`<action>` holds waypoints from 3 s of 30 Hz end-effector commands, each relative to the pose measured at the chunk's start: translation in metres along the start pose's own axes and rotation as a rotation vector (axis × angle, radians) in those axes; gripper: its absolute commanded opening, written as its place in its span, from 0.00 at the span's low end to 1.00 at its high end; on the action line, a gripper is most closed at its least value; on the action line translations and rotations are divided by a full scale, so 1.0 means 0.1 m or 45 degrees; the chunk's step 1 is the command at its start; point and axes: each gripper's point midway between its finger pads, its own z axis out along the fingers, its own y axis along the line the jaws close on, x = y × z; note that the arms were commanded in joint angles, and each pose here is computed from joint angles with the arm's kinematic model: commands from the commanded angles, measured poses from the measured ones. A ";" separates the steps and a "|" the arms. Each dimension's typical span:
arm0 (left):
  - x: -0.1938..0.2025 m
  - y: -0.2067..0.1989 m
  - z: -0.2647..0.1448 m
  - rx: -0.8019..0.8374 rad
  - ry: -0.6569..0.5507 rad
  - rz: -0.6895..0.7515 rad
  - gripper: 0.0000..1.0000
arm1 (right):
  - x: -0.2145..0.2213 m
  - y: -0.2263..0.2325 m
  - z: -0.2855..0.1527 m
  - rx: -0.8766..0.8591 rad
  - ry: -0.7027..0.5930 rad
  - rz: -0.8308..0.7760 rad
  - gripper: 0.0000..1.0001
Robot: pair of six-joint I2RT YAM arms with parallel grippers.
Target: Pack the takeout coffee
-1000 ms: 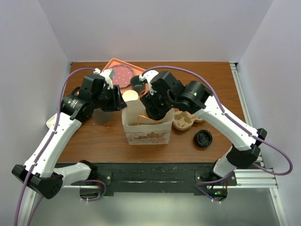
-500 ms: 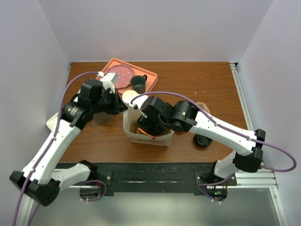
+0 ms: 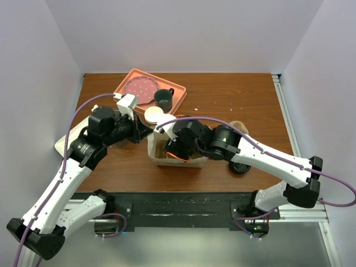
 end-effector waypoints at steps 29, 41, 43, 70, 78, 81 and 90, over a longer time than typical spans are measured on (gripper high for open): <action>-0.36 -0.02 -0.20 -0.035 -0.169 0.277 0.00 | -0.24 -0.09 0.25 0.033 -0.029 -0.390 0.24; -0.18 -0.06 -0.23 0.046 -0.177 0.407 0.00 | 0.09 -0.12 0.32 0.077 0.016 -0.466 0.23; -0.14 -0.04 -0.20 0.047 -0.156 0.422 0.00 | 0.07 -0.13 0.32 0.074 0.011 -0.512 0.23; -0.51 0.21 -0.29 -0.191 -0.284 0.496 0.00 | 0.11 -0.17 0.43 0.065 0.088 -0.611 0.20; -0.75 0.15 -0.41 -0.222 -0.363 0.520 0.00 | 0.32 -0.27 0.36 0.082 0.144 -0.596 0.20; -0.63 0.08 -0.37 -0.149 -0.331 0.464 0.00 | 0.37 -0.25 0.38 0.089 0.129 -0.569 0.20; -0.26 0.03 -0.33 -0.040 -0.282 0.434 0.00 | 0.30 -0.15 0.48 0.053 0.072 -0.434 0.20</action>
